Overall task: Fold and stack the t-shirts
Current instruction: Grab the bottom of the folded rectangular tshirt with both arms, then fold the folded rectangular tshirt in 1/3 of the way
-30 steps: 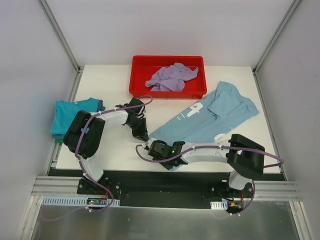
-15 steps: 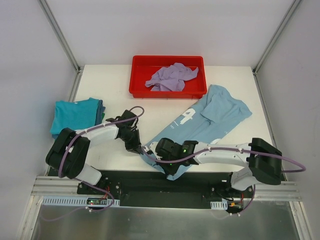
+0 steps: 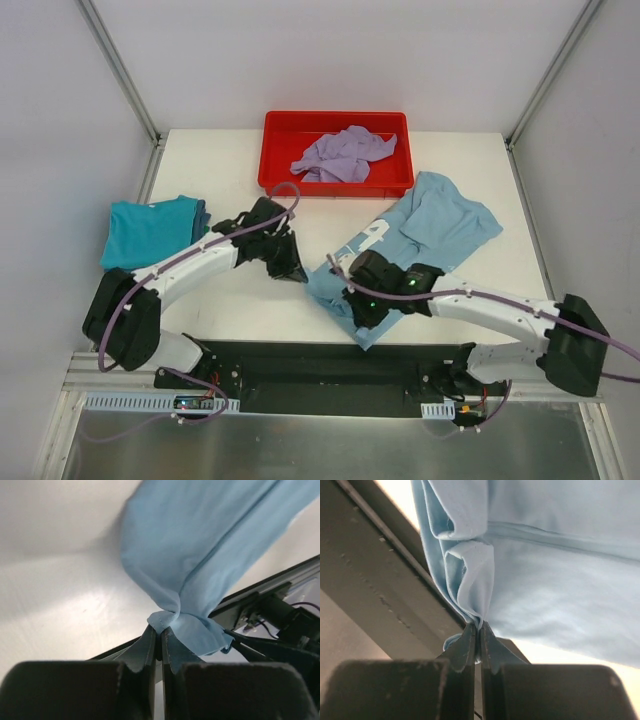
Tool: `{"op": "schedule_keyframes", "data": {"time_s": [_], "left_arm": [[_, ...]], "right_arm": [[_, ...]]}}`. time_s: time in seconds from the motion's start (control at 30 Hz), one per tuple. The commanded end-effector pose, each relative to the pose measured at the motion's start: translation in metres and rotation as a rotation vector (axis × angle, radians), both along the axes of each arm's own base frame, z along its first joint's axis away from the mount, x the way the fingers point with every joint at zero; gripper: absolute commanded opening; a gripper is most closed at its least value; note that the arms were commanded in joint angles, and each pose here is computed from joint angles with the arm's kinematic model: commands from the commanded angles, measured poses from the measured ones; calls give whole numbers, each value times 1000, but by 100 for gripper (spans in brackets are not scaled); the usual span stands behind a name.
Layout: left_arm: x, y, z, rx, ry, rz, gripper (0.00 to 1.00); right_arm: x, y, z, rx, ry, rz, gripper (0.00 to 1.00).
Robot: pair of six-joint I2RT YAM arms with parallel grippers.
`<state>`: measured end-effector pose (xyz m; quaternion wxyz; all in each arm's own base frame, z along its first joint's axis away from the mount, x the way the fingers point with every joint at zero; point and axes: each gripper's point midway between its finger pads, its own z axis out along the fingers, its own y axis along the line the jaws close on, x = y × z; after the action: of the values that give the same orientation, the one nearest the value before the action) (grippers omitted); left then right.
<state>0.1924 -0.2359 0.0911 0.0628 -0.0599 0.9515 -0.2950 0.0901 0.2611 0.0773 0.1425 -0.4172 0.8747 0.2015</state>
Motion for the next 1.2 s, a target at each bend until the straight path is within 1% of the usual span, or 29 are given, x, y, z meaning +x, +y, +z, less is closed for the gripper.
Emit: {"op": "schedule_keyframes", "data": {"time_s": [0.0, 0.17, 0.4, 0.57, 0.73, 0.87, 0.97, 1.07, 1.17], "left_arm": [[42, -36, 41, -70, -86, -11, 0], [80, -75, 61, -133, -96, -68, 0], [136, -123, 76, -175, -151, -99, 0], [160, -146, 70, -169, -179, -104, 0], [174, -161, 56, -168, -170, -117, 0], [185, -165, 47, -147, -181, -111, 0], [193, -165, 42, -127, -200, -110, 0], [199, -166, 32, -104, -209, -113, 0], [204, -169, 26, -93, -210, -134, 1]], "right_arm": [[32, -57, 15, -71, -63, -212, 0], [75, -115, 34, -146, -143, -446, 0], [114, -156, 45, -178, -191, -642, 1], [131, -179, 45, -221, -211, -739, 0], [146, -184, 43, -212, -214, -790, 0], [156, -196, 39, -252, -244, -814, 0], [162, -202, 32, -270, -228, -829, 0], [172, -198, 26, -243, -225, -826, 0], [179, -197, 19, -247, -206, -824, 0]]}}
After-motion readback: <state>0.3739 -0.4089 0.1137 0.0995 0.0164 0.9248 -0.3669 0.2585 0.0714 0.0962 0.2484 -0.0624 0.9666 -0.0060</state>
